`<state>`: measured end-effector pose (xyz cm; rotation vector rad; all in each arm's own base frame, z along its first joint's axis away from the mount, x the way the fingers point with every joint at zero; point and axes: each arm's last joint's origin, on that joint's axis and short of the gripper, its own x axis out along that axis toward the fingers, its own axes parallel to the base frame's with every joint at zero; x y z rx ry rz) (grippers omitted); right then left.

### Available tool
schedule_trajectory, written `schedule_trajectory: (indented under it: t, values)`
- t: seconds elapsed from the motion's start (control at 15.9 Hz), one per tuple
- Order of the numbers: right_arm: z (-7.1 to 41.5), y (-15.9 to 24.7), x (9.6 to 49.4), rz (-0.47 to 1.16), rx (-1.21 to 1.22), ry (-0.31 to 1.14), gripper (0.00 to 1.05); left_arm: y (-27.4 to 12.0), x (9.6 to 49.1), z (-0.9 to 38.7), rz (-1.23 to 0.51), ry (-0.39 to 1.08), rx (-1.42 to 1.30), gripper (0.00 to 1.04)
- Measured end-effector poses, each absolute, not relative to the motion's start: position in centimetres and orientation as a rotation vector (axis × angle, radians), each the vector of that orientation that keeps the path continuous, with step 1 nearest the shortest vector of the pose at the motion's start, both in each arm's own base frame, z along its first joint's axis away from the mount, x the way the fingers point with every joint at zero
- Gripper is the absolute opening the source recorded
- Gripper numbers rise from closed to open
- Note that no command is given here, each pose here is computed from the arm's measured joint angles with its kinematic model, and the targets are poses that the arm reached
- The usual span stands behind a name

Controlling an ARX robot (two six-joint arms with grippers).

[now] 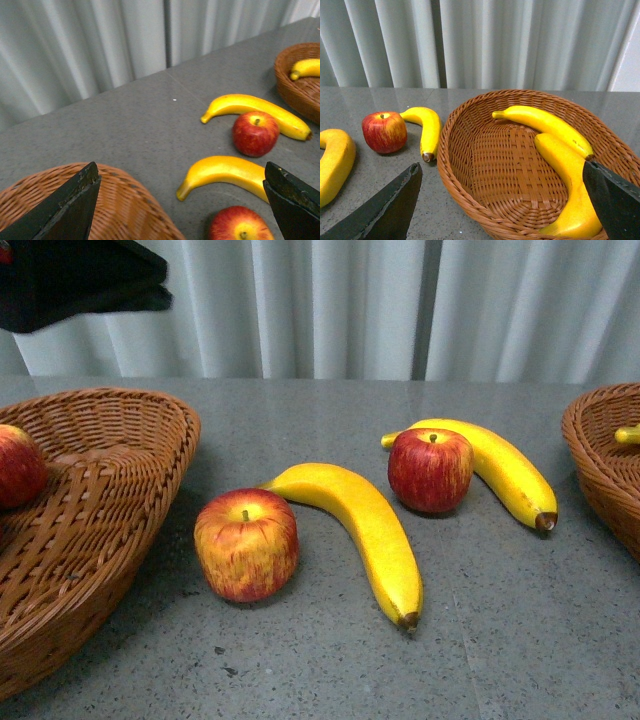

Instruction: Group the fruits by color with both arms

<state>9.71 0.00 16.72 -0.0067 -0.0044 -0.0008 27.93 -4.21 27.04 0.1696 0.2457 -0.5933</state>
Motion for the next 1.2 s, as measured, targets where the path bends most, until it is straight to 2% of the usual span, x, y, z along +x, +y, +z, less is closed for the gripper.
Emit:
schedule_trajectory:
  t: [0.31, 0.63, 1.2]
  values:
    - [16.7, 0.0, 9.7, 0.0, -0.007, -0.004, 0.98, -9.5, 28.8, 24.0, -0.838, 0.386, 0.258, 0.98]
    - [16.7, 0.0, 9.7, 0.0, -0.007, -0.004, 0.98, -10.1, 30.1, 20.2, -0.885, 0.504, 0.338, 0.98]
    - [16.7, 0.0, 9.7, 0.0, -0.007, -0.004, 0.98, -10.9, 31.9, 16.9, -0.908, 0.51, 0.499, 0.98]
